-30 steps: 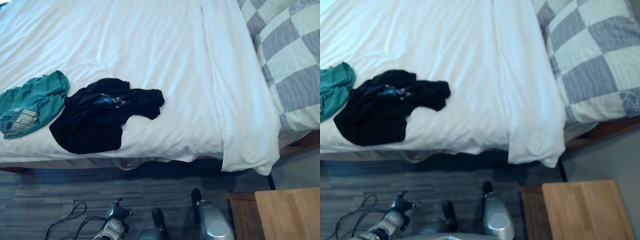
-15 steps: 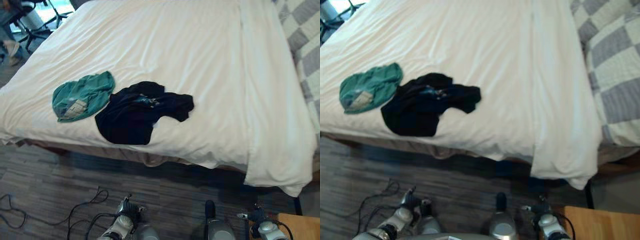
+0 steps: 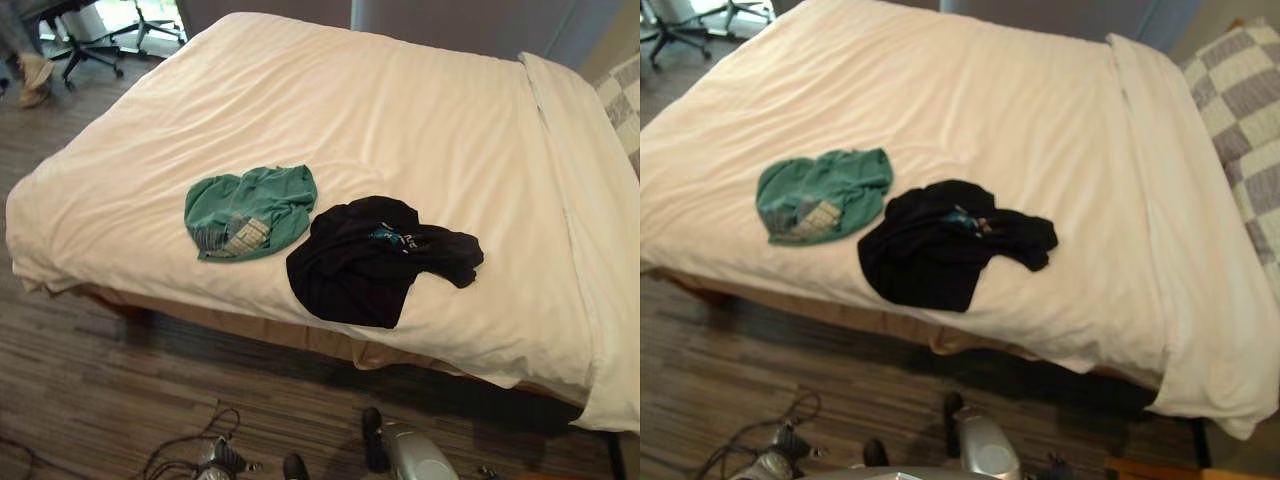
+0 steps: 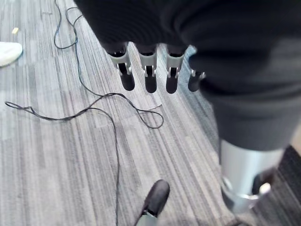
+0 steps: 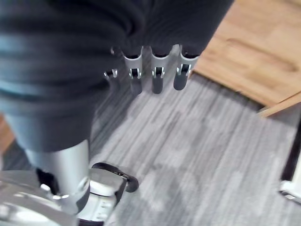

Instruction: Tidy up the quilt and then pick up the clothes from the bed and put them into the laundry hamper.

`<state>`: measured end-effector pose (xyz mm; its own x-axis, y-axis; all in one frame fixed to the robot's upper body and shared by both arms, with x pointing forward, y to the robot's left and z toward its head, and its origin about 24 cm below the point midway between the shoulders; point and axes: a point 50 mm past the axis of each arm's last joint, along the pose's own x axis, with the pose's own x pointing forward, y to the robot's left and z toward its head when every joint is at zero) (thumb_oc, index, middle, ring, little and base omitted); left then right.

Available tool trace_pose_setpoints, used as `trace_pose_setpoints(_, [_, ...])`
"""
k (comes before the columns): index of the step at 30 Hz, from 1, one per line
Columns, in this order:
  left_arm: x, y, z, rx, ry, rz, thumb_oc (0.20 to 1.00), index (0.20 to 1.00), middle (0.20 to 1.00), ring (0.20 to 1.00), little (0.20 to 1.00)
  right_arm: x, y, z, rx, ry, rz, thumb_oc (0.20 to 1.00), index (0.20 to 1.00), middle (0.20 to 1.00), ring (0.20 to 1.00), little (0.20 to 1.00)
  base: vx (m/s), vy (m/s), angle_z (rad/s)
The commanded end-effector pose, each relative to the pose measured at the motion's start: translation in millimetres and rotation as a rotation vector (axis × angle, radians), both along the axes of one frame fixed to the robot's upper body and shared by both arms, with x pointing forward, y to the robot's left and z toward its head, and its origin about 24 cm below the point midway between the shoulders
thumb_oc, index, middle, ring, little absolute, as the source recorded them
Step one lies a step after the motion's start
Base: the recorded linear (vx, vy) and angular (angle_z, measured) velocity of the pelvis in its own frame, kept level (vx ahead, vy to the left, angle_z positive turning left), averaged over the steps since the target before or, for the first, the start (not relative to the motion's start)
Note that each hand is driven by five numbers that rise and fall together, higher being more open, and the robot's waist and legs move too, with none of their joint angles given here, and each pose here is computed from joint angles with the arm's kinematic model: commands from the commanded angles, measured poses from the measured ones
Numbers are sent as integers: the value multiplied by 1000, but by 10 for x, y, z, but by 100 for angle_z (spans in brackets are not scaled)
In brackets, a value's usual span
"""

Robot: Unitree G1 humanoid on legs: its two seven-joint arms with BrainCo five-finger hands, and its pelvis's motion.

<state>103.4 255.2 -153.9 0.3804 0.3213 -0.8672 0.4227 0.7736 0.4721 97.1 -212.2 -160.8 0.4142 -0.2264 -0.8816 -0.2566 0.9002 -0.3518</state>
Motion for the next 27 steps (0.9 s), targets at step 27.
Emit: trace_pose_setpoints(27, [476, -8, 178, 73, -181, -125, 1000, 1000, 1000, 1000, 1000, 773, 222, 275, 10, -250, 130, 1000, 1000, 1000, 1000, 1000, 58, 429, -39])
